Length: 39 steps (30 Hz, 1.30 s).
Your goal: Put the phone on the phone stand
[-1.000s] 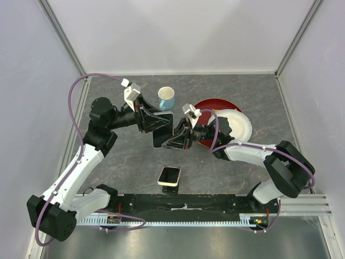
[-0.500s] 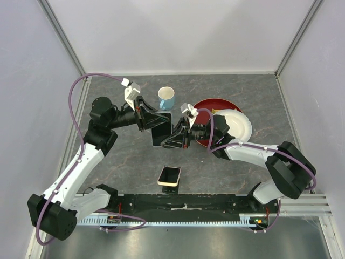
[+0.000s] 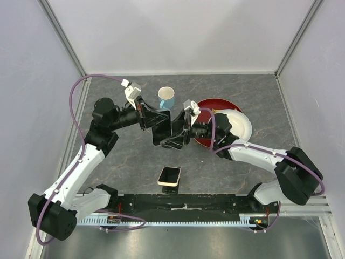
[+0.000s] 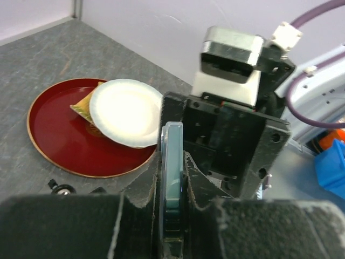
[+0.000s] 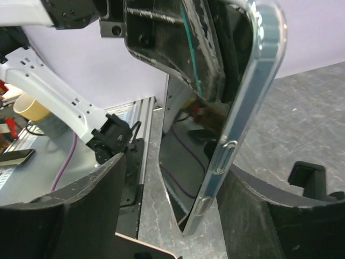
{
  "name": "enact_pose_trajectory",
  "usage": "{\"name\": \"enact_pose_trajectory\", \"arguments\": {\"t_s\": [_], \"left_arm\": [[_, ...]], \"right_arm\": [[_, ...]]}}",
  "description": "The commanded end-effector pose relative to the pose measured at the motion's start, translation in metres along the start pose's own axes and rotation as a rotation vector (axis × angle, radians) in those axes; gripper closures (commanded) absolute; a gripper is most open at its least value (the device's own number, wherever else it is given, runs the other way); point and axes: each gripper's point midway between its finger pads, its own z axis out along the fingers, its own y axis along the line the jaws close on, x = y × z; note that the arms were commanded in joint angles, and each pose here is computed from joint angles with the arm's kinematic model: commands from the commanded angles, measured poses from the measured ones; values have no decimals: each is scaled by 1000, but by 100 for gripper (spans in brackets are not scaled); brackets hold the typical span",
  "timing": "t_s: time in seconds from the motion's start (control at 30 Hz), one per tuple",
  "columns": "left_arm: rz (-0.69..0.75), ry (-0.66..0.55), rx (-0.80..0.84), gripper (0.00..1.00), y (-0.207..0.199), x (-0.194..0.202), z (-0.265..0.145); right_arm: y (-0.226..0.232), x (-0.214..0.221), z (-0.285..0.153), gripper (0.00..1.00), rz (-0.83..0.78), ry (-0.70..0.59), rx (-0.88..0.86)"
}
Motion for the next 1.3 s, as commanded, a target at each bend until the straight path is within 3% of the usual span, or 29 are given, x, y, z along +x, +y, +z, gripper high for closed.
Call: {"name": "enact_pose_trajectory", "arguments": {"t_s": [0.0, 0.23, 0.4, 0.67, 0.87, 1.0, 1.27], "left_arm": [[79, -92, -114, 98, 10, -25, -7], [189, -245, -407, 98, 33, -52, -44], [258, -421, -580, 98, 32, -80, -85], [251, -484, -707, 98, 41, -87, -108], [249, -491, -722, 98, 41, -87, -112], [250, -498, -733, 98, 42, -88, -114], [226, -482, -717, 98, 44, -83, -108]], "right_arm": [[-8, -31, 1, 27, -90, -68, 90], [-53, -33, -11, 20, -44, -77, 368], [-84, -47, -25, 18, 1, -127, 601], [-110, -39, -50, 19, 97, -65, 938], [-103, -25, -50, 40, 150, -1, 1100], [-107, -11, -56, 45, 182, 44, 1248], [-109, 16, -47, 49, 207, 115, 1350]]}}
